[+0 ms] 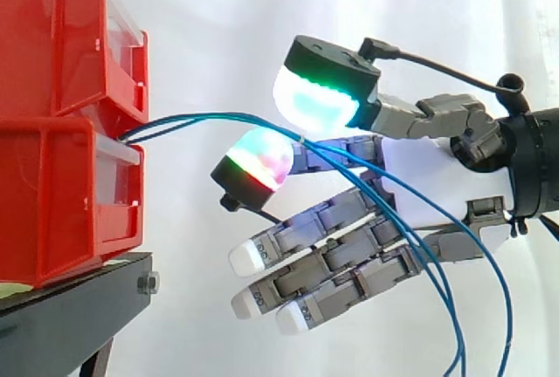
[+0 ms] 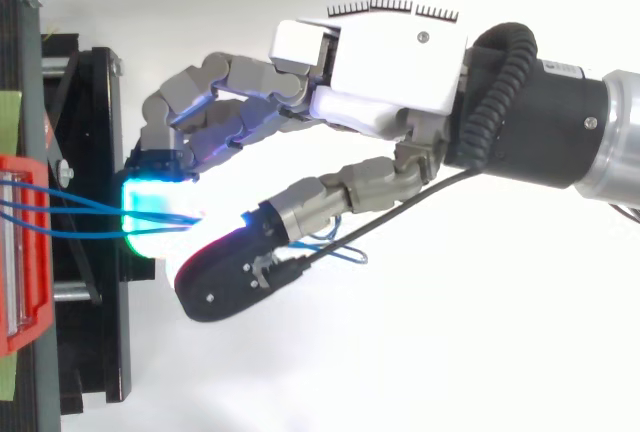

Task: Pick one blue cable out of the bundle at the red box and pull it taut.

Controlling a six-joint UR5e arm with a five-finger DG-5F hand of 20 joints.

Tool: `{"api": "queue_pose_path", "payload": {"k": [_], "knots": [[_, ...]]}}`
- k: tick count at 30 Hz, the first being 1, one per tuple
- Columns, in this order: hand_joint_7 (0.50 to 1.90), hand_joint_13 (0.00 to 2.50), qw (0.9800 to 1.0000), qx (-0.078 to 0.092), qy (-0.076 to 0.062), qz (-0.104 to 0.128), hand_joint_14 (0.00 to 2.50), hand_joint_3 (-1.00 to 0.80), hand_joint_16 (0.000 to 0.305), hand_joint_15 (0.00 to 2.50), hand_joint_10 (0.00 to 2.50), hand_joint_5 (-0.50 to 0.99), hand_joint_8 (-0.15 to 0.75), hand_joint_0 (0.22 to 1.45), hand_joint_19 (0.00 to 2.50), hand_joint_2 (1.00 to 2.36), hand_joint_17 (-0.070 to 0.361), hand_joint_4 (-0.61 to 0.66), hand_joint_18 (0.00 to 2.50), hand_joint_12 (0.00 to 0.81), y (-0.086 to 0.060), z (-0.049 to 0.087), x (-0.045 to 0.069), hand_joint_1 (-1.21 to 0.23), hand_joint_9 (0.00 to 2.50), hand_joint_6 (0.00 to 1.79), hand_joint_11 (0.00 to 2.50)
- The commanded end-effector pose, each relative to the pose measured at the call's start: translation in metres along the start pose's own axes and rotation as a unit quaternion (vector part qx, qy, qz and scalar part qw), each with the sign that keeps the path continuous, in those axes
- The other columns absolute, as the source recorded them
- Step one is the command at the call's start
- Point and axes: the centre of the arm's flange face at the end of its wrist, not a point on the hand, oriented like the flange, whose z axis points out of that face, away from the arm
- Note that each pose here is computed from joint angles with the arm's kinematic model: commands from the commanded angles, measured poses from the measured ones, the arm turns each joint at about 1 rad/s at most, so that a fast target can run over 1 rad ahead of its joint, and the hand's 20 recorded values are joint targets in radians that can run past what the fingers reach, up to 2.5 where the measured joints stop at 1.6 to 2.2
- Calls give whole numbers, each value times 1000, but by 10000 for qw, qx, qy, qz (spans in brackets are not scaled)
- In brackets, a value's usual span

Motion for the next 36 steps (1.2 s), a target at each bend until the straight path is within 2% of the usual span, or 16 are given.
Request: {"api": "queue_pose_path", "payload": {"k": [1,5,9,11,18,22,29,36], "knots": [[929,274,10000,-2,0,8,1,-500,63,80,5,-139,301,410,201,1000,142,-115,351,408,0,0,0,-656,709,813,281],[967,262,10000,-2,0,24,3,-500,59,79,6,-138,289,453,212,1000,132,-126,321,389,0,0,0,-605,709,804,279],[1036,246,10000,-2,0,24,3,-500,51,81,7,-138,259,558,224,1000,116,-151,280,356,0,0,0,-657,691,791,292],[1051,249,10000,-2,0,24,3,-443,51,91,7,-138,258,581,225,1005,114,-155,281,352,0,0,0,-681,693,791,289],[1064,264,10000,-2,0,24,3,-242,51,79,9,-145,269,590,213,1018,114,-167,313,350,0,0,0,-742,699,824,294],[1019,273,10000,13,0,19,1,-217,51,67,8,-151,274,606,198,1018,114,-144,327,352,0,0,0,-794,694,837,303],[1014,298,10000,35,-7,12,1,-239,51,61,8,-151,275,653,165,1018,115,-114,377,356,-1,-1,0,-878,696,839,313],[1117,331,10000,34,1,12,2,-352,51,45,8,-145,270,722,123,1012,115,-110,427,357,-1,-1,0,-964,722,826,329]]}}
